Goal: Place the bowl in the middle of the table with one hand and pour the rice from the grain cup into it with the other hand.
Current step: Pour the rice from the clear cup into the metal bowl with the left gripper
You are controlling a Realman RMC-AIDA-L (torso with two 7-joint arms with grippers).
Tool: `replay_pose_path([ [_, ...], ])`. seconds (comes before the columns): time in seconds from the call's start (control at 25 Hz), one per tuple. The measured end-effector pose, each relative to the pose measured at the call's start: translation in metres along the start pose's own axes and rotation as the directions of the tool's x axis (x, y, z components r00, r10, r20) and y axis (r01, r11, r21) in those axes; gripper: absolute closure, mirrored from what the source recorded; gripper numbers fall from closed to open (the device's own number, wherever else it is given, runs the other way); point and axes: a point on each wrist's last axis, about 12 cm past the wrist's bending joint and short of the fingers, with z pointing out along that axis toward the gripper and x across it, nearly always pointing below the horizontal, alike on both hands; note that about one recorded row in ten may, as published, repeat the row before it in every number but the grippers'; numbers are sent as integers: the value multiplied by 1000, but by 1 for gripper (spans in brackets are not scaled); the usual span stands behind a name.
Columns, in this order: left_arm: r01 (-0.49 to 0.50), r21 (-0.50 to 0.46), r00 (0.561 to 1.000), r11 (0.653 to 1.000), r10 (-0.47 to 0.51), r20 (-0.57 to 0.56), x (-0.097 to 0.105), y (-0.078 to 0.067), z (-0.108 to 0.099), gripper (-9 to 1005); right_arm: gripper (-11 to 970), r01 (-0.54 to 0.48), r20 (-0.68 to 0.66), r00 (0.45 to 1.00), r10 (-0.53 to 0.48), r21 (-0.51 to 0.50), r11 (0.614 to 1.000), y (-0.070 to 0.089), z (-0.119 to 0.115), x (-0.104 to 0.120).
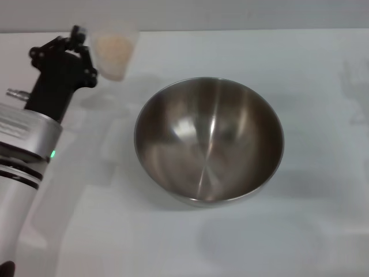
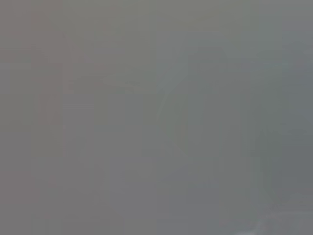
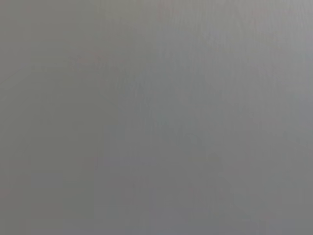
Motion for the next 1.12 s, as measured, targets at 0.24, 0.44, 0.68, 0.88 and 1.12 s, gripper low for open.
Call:
replay_pose_path([
  [0.24, -483, 52, 865, 874, 466, 185, -20, -29, -7, 968, 492, 3, 11, 1000, -3, -3, 1000, 0, 2, -1],
  [0.44, -787, 2, 594, 616, 758, 269, -28, -50, -17, 965, 492, 5, 14, 1000, -5, -5, 1000, -1, 3, -1],
  [0.68, -947, -68, 276, 313, 906, 322, -31, -68, -31, 961, 492, 6, 21, 1000, -6, -9, 1000, -1, 5, -2],
  [0.88, -985, -139, 51, 100, 945, 322, -32, -75, -37, 957, 492, 8, 27, 1000, -8, -10, 1000, -1, 6, -3],
  [1.12, -977, -198, -136, -78, 945, 298, -32, -76, -39, 953, 492, 15, 37, 999, -15, -12, 1000, -3, 6, -3],
])
